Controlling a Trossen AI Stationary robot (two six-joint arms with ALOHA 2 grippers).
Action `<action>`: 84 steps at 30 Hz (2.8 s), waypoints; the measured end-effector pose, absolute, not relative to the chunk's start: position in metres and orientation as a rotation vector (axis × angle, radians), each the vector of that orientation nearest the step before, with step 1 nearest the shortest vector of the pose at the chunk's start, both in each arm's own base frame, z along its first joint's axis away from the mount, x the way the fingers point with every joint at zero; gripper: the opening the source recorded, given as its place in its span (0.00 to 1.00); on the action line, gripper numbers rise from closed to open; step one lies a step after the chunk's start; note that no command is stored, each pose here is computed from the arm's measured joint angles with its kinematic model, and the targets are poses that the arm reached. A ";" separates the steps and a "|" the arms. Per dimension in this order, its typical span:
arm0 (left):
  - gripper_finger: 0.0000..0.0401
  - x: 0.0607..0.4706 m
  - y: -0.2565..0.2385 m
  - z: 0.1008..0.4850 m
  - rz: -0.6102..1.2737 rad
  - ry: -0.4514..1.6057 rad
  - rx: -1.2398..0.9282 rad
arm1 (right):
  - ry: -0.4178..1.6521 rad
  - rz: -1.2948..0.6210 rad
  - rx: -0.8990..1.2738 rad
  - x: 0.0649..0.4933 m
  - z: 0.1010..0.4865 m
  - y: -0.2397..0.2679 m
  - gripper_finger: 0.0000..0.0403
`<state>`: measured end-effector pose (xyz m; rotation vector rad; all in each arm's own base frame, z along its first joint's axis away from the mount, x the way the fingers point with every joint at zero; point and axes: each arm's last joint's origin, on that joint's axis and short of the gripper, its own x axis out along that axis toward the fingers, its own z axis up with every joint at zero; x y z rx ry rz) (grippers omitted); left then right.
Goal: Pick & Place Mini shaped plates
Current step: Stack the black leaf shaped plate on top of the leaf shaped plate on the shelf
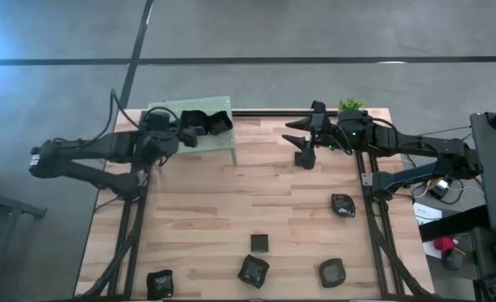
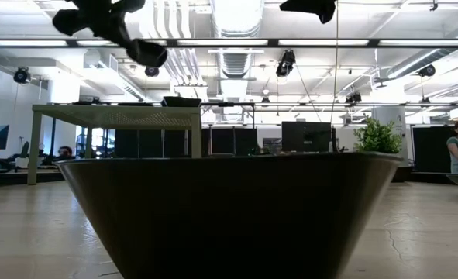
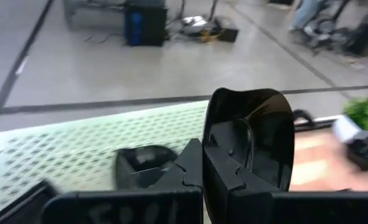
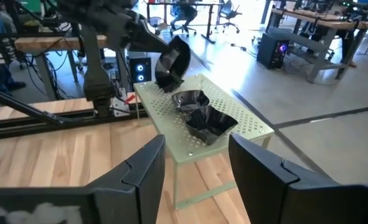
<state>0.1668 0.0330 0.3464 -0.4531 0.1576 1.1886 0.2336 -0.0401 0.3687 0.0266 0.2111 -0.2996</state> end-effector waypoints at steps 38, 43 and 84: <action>0.00 0.157 0.081 0.310 1.298 0.339 -0.617 | 0.214 -0.302 0.045 0.234 0.367 -0.040 0.43; 0.00 0.159 0.082 0.308 1.303 0.350 -0.615 | 0.214 -0.302 0.045 0.234 0.367 -0.040 0.43; 0.02 0.159 0.082 0.309 1.313 0.311 -0.660 | 0.218 -0.302 0.045 0.234 0.365 -0.040 0.43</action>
